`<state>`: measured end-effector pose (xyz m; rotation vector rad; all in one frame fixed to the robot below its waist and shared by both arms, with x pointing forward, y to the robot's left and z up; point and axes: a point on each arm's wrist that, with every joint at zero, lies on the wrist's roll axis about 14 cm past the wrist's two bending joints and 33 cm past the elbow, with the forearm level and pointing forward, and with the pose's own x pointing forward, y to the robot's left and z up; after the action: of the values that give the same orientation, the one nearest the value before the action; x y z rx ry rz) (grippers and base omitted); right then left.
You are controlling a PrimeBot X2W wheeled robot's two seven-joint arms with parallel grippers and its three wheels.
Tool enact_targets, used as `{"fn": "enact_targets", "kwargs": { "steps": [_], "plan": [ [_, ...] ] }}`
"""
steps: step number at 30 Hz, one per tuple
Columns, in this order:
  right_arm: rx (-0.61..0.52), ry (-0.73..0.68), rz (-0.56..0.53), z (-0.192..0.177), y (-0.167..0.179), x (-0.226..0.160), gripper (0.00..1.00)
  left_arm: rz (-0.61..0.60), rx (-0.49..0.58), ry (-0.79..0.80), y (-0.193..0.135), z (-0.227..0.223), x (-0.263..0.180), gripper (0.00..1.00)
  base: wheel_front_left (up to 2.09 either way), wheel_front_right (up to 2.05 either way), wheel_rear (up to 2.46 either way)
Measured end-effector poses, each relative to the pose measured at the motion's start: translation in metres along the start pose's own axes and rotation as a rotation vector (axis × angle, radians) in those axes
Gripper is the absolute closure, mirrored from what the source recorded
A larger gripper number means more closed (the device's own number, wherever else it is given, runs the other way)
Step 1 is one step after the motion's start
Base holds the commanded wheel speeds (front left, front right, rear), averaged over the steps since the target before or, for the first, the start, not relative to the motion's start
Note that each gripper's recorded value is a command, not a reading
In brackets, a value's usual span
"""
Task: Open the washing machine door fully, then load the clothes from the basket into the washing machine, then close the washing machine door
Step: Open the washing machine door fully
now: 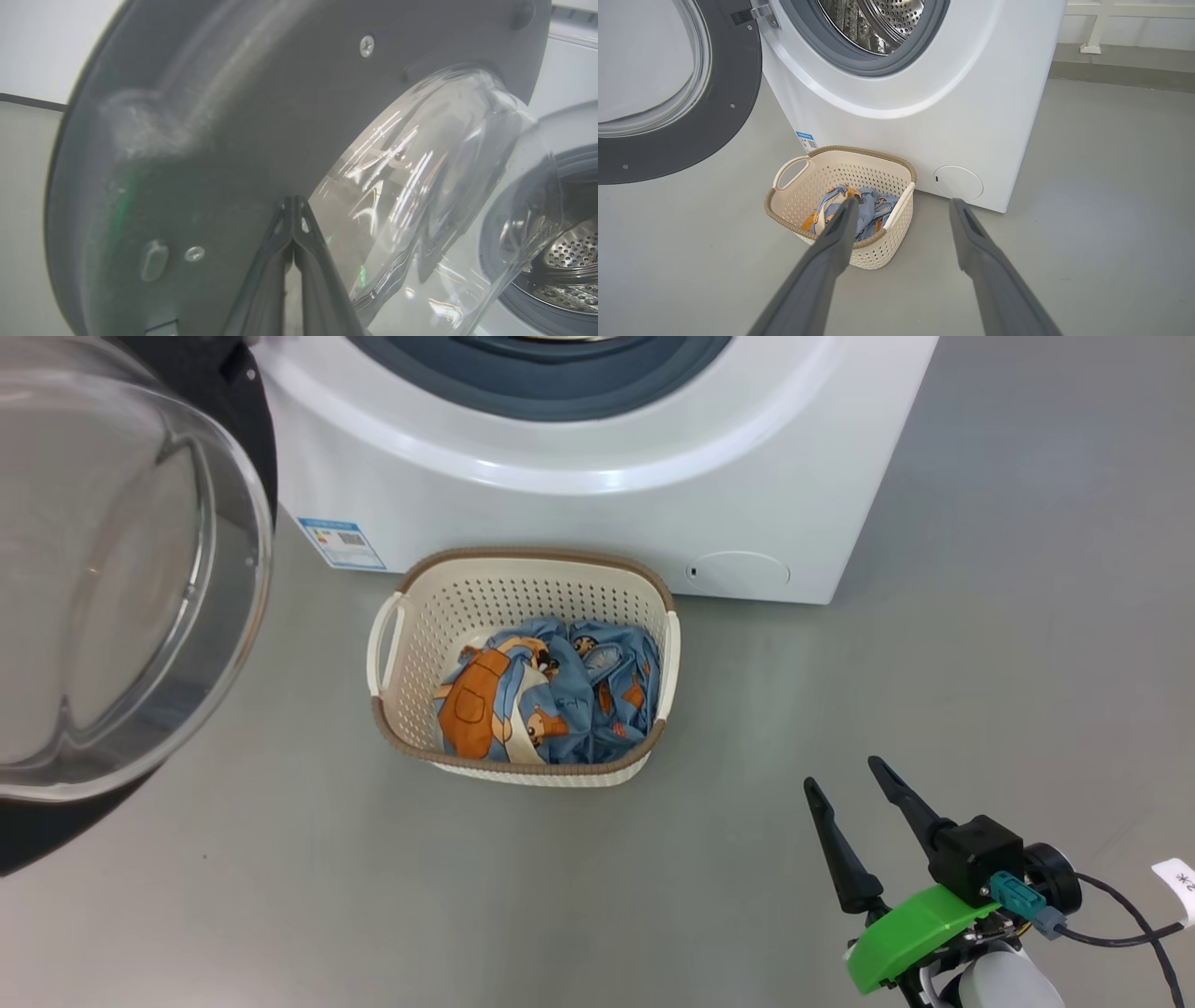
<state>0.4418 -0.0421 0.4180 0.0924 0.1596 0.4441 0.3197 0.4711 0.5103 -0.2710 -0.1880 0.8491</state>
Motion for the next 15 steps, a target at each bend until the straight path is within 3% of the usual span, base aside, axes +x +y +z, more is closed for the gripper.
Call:
{"fn": "enact_targets", "kwargs": {
  "steps": [15],
  "plan": [
    [0.002,-0.054,0.015,0.023,0.01,-0.005,0.0,-0.129,0.007,0.007,-0.021,-0.002,-0.052,1.0,0.0,0.0,0.0]
  ]
}}
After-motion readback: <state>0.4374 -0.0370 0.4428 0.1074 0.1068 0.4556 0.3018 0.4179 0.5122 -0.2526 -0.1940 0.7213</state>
